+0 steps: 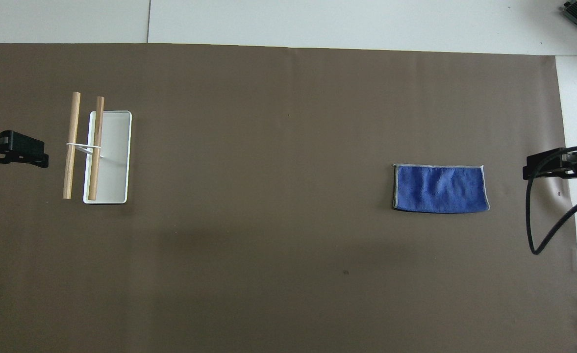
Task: Right arm passes towel to left arm to hang
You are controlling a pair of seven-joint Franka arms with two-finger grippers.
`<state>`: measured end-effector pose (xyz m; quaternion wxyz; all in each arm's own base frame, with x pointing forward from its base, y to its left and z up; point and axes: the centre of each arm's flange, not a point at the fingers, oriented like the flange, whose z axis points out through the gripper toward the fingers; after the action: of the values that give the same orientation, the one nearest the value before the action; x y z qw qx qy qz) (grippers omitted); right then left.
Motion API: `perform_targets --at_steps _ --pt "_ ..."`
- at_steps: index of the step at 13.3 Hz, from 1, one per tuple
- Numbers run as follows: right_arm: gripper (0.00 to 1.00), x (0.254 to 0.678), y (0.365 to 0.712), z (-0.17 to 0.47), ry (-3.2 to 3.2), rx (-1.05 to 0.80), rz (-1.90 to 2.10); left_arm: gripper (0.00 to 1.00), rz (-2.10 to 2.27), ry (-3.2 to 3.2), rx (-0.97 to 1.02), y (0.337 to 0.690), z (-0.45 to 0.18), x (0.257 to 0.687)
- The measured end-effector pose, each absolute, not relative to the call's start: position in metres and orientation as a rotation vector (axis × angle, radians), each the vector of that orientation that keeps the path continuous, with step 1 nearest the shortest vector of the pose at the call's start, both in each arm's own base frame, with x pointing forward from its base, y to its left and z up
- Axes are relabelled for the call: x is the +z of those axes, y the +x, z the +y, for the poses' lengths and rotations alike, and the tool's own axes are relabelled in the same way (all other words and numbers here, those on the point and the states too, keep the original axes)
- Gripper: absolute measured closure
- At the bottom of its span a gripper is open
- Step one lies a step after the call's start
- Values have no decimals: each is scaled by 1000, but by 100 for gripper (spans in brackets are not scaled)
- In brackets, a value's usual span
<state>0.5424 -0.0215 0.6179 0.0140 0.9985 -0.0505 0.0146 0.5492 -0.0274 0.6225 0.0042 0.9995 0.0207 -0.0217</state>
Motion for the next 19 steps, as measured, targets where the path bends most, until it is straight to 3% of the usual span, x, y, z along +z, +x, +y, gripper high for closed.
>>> perform_targets --at_steps 3,6,13,19 --pt "0 575 556 -21 3108 123 -147 0 65 3132 -68 549 -27 623" --pt "0 504 565 -19 3108 153 -112 0 65 3132 -68 549 -27 623" --pt "0 362 560 -16 3114 192 -47 0 65 3132 -68 549 -27 623" --pt "0 310 549 -18 3131 192 26 0 65 3132 -68 549 -27 623"
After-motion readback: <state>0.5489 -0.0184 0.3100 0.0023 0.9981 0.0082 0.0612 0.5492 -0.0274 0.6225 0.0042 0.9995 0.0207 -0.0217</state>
